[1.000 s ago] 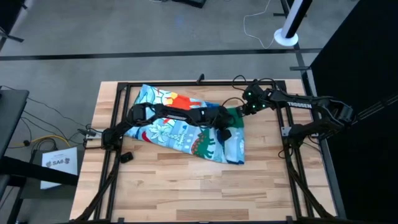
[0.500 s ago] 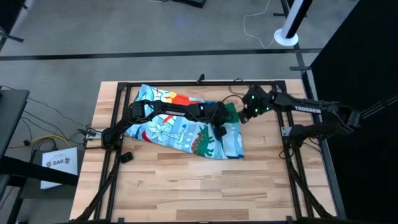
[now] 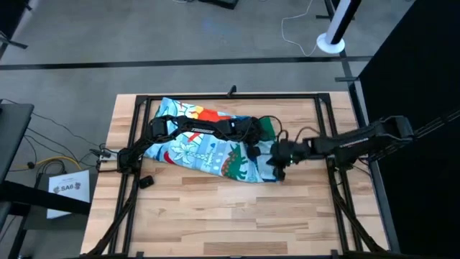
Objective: Roll towel
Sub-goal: Roll the multicolor dinosaur print towel
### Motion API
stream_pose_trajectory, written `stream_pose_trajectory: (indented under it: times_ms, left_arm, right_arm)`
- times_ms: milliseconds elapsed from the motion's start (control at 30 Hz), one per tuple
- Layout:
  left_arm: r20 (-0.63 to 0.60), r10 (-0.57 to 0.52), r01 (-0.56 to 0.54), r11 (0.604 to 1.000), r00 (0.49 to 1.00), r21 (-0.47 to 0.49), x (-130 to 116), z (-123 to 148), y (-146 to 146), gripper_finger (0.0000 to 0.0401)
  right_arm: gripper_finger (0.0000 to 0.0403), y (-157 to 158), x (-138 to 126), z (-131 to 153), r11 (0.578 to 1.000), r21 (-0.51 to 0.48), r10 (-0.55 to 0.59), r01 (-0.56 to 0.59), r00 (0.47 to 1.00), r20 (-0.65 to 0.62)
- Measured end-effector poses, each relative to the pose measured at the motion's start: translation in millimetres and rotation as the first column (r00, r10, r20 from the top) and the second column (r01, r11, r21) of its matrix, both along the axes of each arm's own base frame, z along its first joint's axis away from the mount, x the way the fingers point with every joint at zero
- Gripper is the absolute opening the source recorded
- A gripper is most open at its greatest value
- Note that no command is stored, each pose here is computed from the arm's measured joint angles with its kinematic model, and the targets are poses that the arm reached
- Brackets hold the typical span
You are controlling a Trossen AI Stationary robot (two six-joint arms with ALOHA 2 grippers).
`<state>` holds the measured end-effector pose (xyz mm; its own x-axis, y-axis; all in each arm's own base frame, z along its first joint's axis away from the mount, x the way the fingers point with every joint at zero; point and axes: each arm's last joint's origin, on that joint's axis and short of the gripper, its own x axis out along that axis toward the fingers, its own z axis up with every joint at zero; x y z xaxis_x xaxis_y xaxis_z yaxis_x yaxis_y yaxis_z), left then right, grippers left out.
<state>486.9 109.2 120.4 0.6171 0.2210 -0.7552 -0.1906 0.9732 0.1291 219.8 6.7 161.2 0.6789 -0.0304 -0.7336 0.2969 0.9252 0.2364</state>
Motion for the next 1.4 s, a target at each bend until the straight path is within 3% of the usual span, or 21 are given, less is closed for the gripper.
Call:
stream_pose_trajectory:
  times_ms: [267, 500, 667, 767, 900, 1000, 1100, 1200, 1267, 1333, 1400]
  left_arm:
    - [0.000, 0.006, -0.006, 1.000, 1.000, -0.002, -0.1, -0.1, 0.0, 0.0000]
    - [-0.001, 0.008, -0.008, 1.000, 1.000, -0.003, -0.2, -0.3, -0.2, 0.0000]
    - [-0.002, 0.002, -0.002, 1.000, 1.000, 0.001, -0.2, -0.3, -0.2, 0.0000]
    - [-0.003, 0.000, 0.000, 1.000, 1.000, 0.002, 0.0, -0.4, -1.2, 0.0000]
    - [-0.004, -0.006, 0.006, 1.000, 1.000, 0.012, 0.5, -0.4, -3.3, 0.0000]
    - [-0.003, -0.004, 0.004, 1.000, 1.000, 0.008, 0.5, -0.4, -3.7, 0.0000]
    - [-0.003, -0.002, 0.002, 1.000, 1.000, 0.005, 0.6, -0.4, -3.9, 0.0000]
    - [-0.003, -0.005, 0.005, 1.000, 1.000, 0.004, 0.6, -0.5, -4.0, 0.0000]
    - [-0.005, -0.010, 0.010, 1.000, 1.000, 0.008, 0.6, -0.5, -4.2, 0.0000]
    - [-0.004, -0.010, 0.010, 1.000, 1.000, 0.007, 0.6, -0.5, -4.2, 0.0000]
    - [-0.003, -0.006, 0.006, 1.000, 1.000, 0.002, 0.6, -0.5, -4.2, 0.0000]
  right_arm:
    - [0.0000, 46.1, 11.2, -39.2, 0.995, -0.084, 0.052, -0.056, 0.997, -0.051]
    - [0.0000, 81.5, 39.3, -22.6, 0.989, -0.084, 0.123, -0.123, 0.992, -0.013]
    - [0.0000, 72.5, 24.4, -2.6, 0.980, -0.180, -0.100, 0.087, 0.993, -0.065]
    - [0.0000, 63.0, 10.8, -11.1, 0.962, -0.224, -0.183, 0.157, 0.978, -0.097]
    - [0.0000, 57.3, 12.2, -34.7, 0.962, -0.205, -0.193, 0.179, 0.980, -0.050]
    - [0.0000, 61.2, 23.9, -46.7, 0.971, -0.202, -0.135, 0.130, 0.991, -0.013]
    - [0.0000, 69.2, 40.5, -43.5, 0.986, -0.154, -0.056, 0.059, 0.998, 0.027]
    - [0.0000, 71.2, 41.9, -33.7, 0.985, -0.161, -0.064, 0.060, 0.998, -0.014]
    - [0.0000, 64.3, 34.6, -12.5, 0.958, -0.227, -0.180, 0.176, 0.984, 0.000]
    - [0.0000, 52.9, 20.0, 3.7, 0.895, -0.326, -0.305, 0.303, 0.951, 0.048]
    - [0.0000, 40.4, 2.3, 4.0, 0.843, -0.405, -0.368, 0.355, 0.929, 0.048]
